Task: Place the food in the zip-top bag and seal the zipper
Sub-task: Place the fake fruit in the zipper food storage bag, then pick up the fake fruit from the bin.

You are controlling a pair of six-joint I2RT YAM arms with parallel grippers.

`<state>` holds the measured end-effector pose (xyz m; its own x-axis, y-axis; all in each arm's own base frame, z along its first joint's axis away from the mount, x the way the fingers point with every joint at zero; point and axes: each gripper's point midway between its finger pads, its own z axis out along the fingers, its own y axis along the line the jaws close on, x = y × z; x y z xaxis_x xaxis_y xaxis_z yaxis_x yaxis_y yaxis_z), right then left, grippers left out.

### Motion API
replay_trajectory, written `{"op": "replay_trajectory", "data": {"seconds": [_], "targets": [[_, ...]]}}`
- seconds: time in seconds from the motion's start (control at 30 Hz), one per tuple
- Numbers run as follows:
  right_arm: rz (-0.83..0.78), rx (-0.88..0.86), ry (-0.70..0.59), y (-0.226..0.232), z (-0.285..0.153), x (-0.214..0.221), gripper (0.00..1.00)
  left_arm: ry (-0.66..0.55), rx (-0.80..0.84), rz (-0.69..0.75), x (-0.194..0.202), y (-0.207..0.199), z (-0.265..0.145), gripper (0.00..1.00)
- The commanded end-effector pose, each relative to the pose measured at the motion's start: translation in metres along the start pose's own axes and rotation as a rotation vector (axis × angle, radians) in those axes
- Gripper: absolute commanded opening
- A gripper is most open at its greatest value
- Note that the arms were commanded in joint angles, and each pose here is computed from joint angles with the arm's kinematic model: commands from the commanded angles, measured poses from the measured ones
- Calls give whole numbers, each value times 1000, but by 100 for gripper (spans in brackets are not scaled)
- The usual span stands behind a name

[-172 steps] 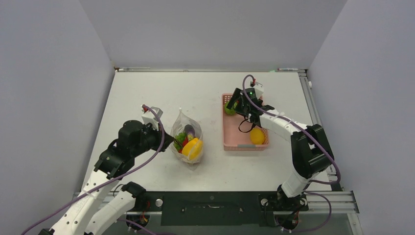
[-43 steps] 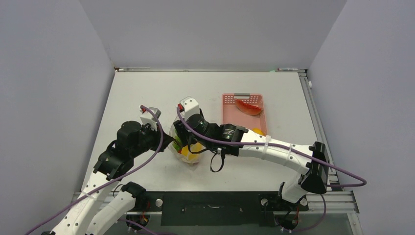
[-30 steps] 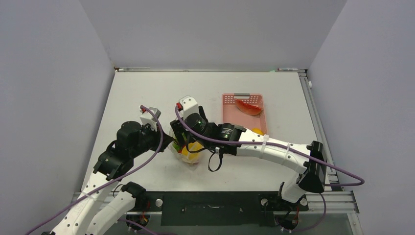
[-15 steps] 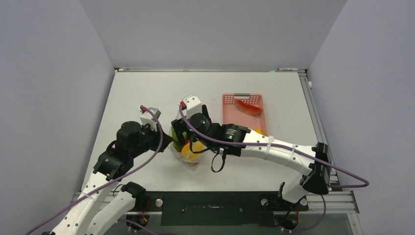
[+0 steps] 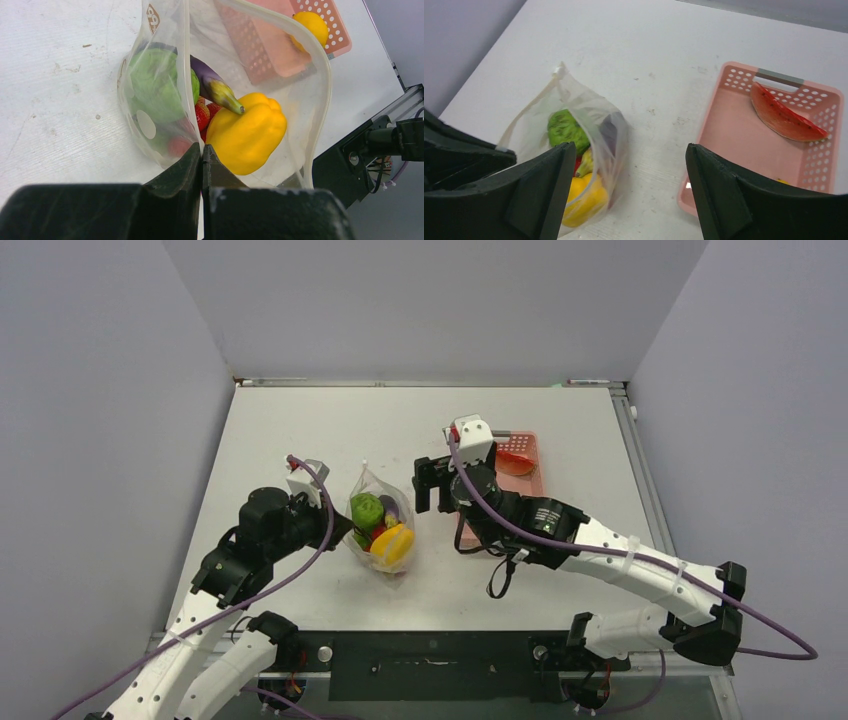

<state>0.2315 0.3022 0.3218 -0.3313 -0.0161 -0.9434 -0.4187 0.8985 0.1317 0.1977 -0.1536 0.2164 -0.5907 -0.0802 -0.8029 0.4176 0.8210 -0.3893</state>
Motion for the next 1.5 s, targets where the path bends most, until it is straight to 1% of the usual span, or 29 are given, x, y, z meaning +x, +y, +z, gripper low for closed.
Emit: {"op": "replay_trajectory", "data": {"seconds": [0.0,0.2,0.47,0.7,0.97,1.3,1.47], "targets": [[18,131,22,-43,1,13,82,-32,13,11,-9,-3,0,0],[50,278,88,-93,3,41,82,-30,12,9,-8,-2,1,0],[-1,447,240,-138,2,92,83,-26,10,9,-8,-2,1,0],[-76,511,396,-158,6,139,81,-20,15,8,-7,-3,2,0],[-167,602,521,-180,15,177,81,-17,16,7,-7,-3,3,0],[-199,713,558,-211,23,194,81,-16,16,7,-6,-3,3,0],[-180,721,573,-221,29,200,82,-16,13,8,-6,-2,3,0]]}}
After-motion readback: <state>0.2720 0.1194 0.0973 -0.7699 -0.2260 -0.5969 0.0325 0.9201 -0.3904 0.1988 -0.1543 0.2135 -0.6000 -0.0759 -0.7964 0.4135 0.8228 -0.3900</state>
